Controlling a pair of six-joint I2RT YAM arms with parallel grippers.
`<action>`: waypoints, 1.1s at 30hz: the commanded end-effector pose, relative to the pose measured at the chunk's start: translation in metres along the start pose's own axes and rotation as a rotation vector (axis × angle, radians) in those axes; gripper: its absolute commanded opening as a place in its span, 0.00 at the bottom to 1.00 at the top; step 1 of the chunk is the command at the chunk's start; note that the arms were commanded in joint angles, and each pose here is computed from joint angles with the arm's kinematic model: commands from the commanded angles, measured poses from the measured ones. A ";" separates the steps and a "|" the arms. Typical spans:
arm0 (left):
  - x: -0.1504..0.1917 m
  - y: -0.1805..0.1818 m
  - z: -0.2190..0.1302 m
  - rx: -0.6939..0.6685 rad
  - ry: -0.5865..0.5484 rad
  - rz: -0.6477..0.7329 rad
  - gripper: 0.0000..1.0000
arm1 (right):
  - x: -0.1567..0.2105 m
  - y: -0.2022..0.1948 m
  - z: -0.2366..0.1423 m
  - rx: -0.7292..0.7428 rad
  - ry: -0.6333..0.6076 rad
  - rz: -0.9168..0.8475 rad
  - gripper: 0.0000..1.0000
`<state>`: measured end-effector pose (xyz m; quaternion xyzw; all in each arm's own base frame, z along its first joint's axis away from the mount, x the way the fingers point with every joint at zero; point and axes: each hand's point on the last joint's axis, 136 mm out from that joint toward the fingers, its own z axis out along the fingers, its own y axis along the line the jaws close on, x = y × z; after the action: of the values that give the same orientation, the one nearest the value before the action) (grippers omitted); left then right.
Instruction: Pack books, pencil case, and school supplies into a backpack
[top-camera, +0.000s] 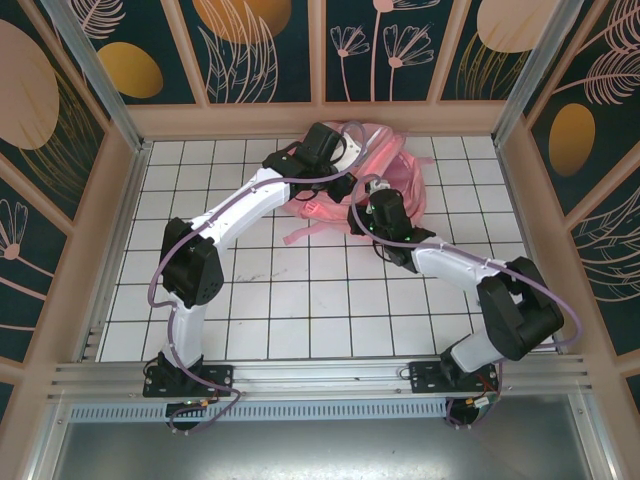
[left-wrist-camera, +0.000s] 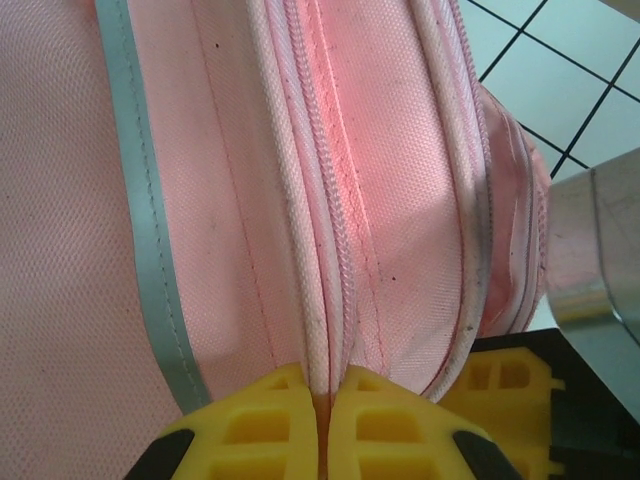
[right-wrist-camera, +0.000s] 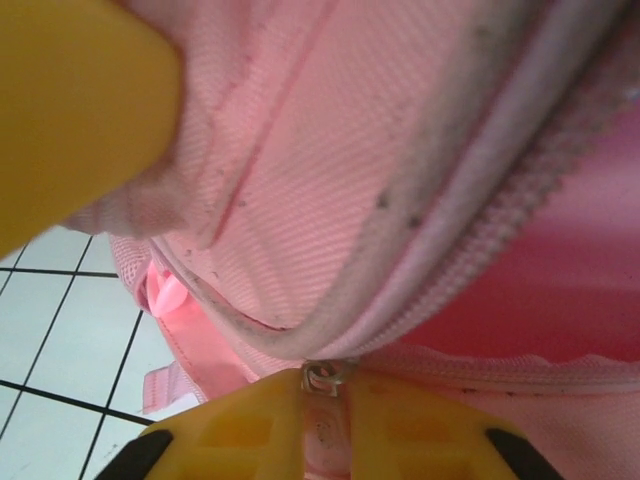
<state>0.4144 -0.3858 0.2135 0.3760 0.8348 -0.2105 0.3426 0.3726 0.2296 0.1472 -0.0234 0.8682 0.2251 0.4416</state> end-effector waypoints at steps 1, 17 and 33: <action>-0.053 -0.010 -0.025 0.026 -0.173 0.016 0.00 | -0.019 -0.019 -0.018 0.107 -0.080 0.005 0.12; -0.024 0.003 -0.008 -0.035 -0.096 0.027 0.00 | -0.025 -0.071 -0.056 0.273 -0.027 0.051 0.13; -0.031 -0.007 -0.013 0.023 -0.118 0.019 0.00 | -0.010 -0.013 -0.056 -0.010 0.125 -0.078 0.44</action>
<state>0.4114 -0.3949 0.2128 0.3772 0.8297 -0.2190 0.3484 0.3449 0.1681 0.1639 -0.0308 0.8994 0.1709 0.4012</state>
